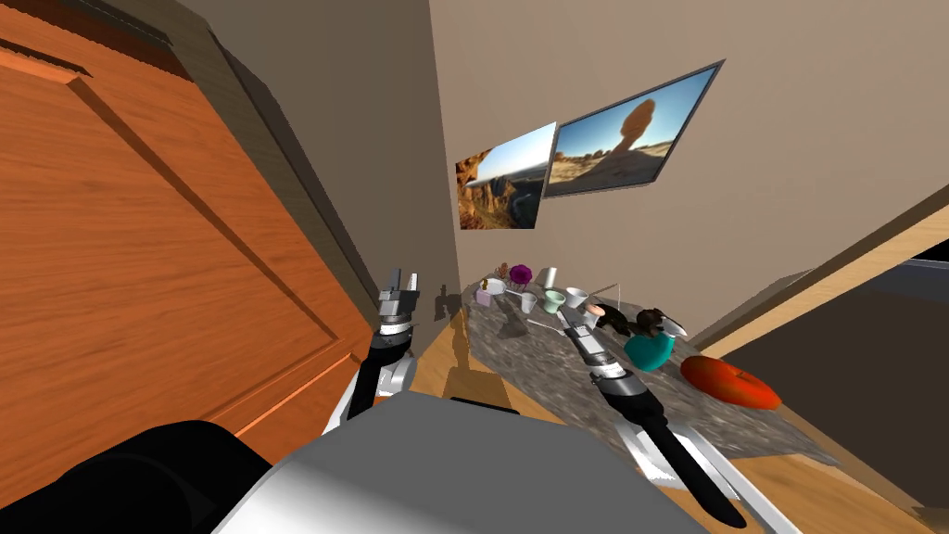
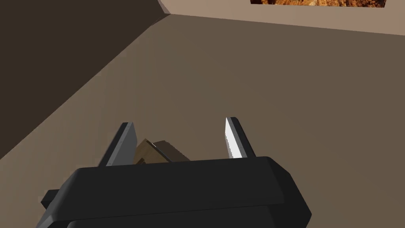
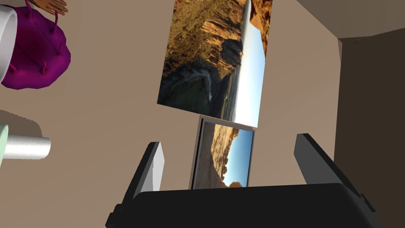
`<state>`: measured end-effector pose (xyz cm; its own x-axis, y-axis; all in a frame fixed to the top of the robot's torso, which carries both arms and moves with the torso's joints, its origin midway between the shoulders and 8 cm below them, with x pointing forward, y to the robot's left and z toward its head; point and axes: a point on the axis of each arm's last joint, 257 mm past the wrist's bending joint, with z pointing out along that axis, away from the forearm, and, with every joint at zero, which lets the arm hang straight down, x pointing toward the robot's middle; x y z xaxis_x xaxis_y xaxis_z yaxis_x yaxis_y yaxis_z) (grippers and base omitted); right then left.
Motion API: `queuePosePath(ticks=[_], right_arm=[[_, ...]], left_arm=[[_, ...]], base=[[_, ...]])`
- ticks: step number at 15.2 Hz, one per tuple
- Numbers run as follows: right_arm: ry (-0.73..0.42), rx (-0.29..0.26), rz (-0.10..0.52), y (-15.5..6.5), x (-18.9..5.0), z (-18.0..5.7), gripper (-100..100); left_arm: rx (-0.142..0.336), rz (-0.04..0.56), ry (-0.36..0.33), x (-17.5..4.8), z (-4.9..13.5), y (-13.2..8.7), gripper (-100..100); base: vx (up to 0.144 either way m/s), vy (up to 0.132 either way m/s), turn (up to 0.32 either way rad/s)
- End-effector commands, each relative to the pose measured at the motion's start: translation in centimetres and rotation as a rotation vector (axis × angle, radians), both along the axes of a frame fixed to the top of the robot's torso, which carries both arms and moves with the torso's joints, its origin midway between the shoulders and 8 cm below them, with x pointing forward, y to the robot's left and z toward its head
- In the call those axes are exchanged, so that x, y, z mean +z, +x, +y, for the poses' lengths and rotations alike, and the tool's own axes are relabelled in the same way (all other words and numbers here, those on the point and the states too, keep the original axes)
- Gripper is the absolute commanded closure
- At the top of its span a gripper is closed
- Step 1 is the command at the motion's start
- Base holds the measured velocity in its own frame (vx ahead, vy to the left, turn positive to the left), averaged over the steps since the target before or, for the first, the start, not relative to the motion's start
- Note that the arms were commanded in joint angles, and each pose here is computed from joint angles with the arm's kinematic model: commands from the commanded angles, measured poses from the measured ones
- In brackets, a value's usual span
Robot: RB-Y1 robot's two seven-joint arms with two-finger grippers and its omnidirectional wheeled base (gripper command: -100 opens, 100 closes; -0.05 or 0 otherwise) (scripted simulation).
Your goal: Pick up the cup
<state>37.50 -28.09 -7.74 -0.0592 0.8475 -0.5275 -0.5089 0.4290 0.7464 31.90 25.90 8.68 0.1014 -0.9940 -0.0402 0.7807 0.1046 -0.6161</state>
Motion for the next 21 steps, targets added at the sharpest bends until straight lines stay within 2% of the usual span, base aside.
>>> queuePosePath(ticks=[1, 2, 4, 5, 7, 8, 10, 11, 13, 14, 16, 17, 19, 20, 21], right_arm=[[-0.036, 0.010, 0.010, 0.1, -0.4, -0.1, -100], [-0.089, 0.012, 0.033, 0.3, -1.7, -0.6, -100], [-0.114, 0.024, 0.037, 0.3, -1.7, -0.5, -100], [-0.168, 0.025, 0.059, 0.6, -2.9, -1.2, -100], [-0.193, 0.036, 0.063, 0.6, -2.9, -1.2, -100], [-0.247, 0.036, 0.085, 0.9, -4.1, -1.9, -100], [-0.275, 0.048, 0.089, 0.9, -4.1, -2.0, -100], [-0.328, 0.047, 0.111, 1.1, -5.3, -2.8, -100], [-0.358, 0.060, 0.114, 1.1, -5.2, -2.9, -100], [-0.412, 0.059, 0.136, 1.2, -6.4, -3.9, -100], [-0.443, 0.071, 0.139, 1.3, -6.3, -4.0, -100], [-0.498, 0.071, 0.162, 1.4, -7.4, -5.1, -100], [-0.528, 0.082, 0.164, 1.4, -7.3, -5.2, -100], [-0.582, 0.081, 0.187, 1.5, -8.3, -6.4, -100], [-0.601, 0.089, 0.188, 1.5, -8.2, -6.6, -100]], left_arm=[[0.000, 0.000, 0.000, 0.0, 0.0, 0.0, 0], [0.000, 0.000, 0.000, 0.0, 0.0, 0.0, 0], [0.000, 0.000, 0.000, 0.0, 0.0, 0.0, 0], [0.000, 0.000, 0.000, 0.0, 0.0, 0.0, 0], [0.000, 0.000, 0.000, 0.0, 0.0, 0.0, 0], [0.000, 0.000, 0.000, 0.0, 0.0, 0.0, 0], [0.000, 0.000, 0.000, 0.0, 0.0, 0.0, 0], [0.000, 0.000, 0.000, 0.0, 0.0, 0.0, 0], [0.000, 0.000, 0.000, 0.0, 0.0, 0.0, 0], [0.000, 0.000, 0.000, 0.0, 0.0, 0.0, 0], [0.000, 0.000, 0.000, 0.0, 0.0, 0.0, 0], [0.000, 0.000, 0.000, 0.0, 0.0, 0.0, 0], [0.000, 0.000, 0.000, 0.0, 0.0, 0.0, 0], [0.000, 0.000, 0.000, 0.0, 0.0, 0.0, 0], [0.000, 0.000, 0.000, 0.0, 0.0, 0.0, 0]], base=[[0.005, 0.025, 0.028], [0.009, 0.034, 0.099], [0.009, 0.032, 0.064], [0.014, 0.034, 0.072], [0.011, 0.038, 0.077], [0.010, 0.042, 0.103], [0.015, 0.041, 0.063], [0.019, 0.042, 0.086], [0.020, 0.042, 0.086], [0.018, 0.048, 0.097], [0.024, 0.044, 0.075], [0.025, 0.044, 0.110], [0.026, 0.039, 0.089], [0.025, 0.046, 0.109], [0.031, 0.052, 0.108]])
